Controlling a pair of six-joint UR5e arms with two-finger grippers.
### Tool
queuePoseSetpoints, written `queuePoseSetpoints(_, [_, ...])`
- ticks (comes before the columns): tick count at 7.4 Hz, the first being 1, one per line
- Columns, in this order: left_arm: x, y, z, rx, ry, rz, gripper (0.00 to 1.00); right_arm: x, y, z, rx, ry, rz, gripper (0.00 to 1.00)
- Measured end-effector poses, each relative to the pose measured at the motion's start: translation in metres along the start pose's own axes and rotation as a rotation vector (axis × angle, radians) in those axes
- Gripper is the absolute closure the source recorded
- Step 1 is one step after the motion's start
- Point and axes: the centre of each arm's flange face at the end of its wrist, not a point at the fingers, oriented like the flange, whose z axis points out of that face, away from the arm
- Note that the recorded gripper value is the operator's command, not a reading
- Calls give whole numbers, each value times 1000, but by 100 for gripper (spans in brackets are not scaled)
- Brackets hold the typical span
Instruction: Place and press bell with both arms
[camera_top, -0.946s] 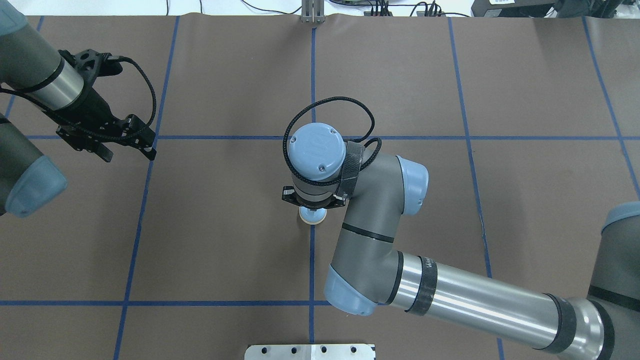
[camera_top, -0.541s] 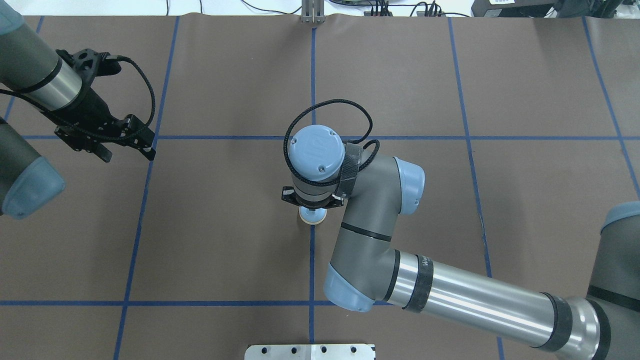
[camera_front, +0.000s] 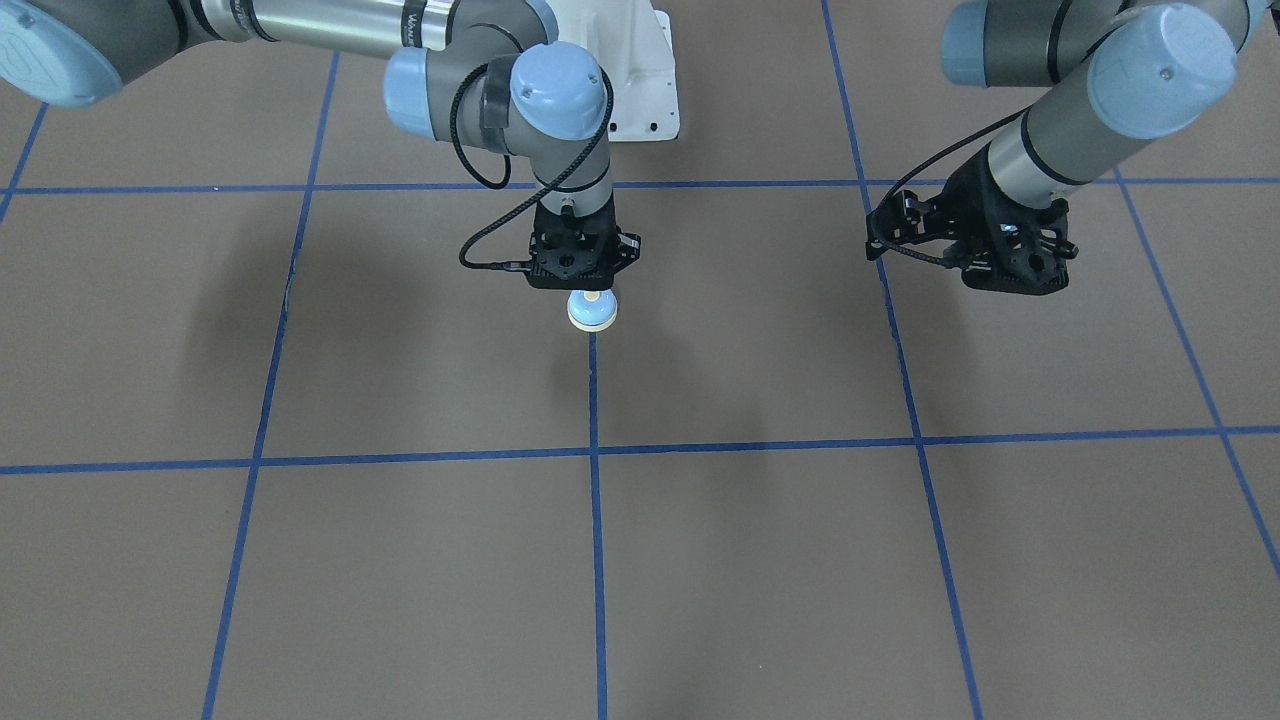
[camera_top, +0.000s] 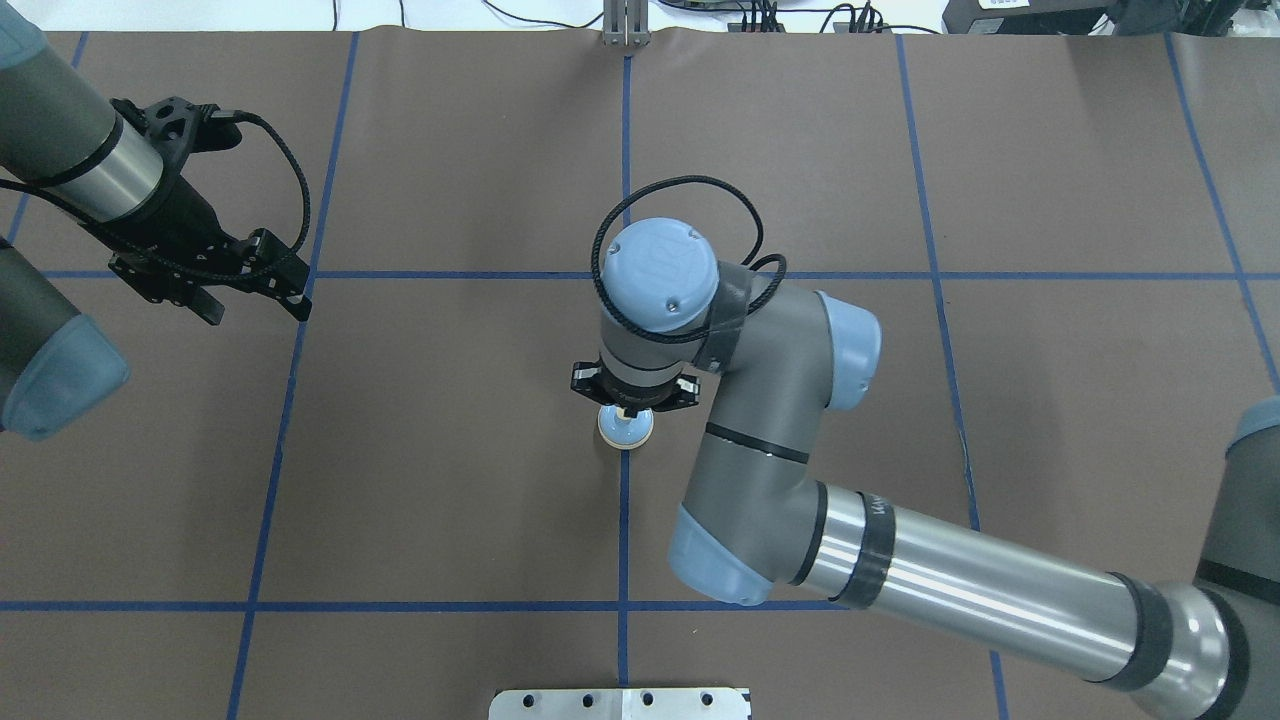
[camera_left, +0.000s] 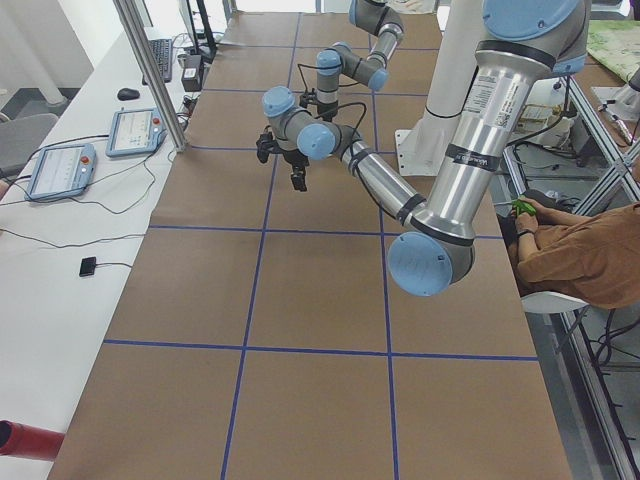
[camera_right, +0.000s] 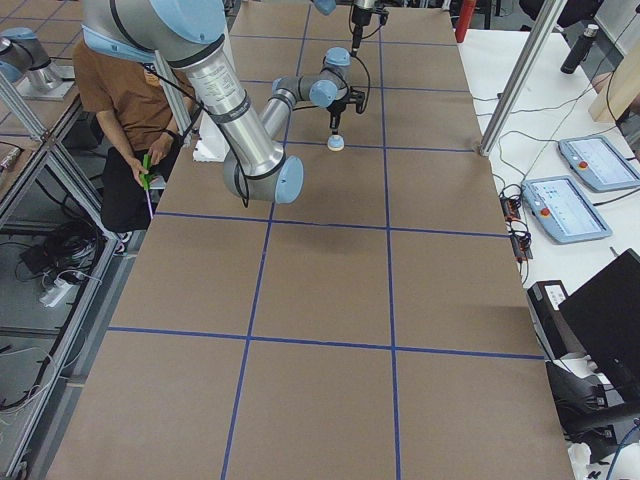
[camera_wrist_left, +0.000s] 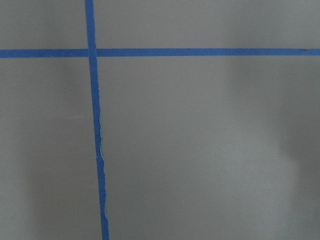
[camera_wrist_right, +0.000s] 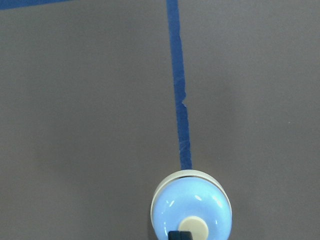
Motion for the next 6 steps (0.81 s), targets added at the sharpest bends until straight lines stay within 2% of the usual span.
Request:
queuePoseSetpoints(2, [-1, -1, -2, 4, 0, 5, 2, 90, -24, -48, 12, -1, 12, 100])
queuePoseSetpoints(4, [-11, -3, -9, 18, -3, 13, 1, 206, -70, -84, 2, 16, -66, 100])
queuePoseSetpoints(6, [-53, 2, -18, 30, -24, 72, 1, 342, -127, -116, -11, 44, -162, 100])
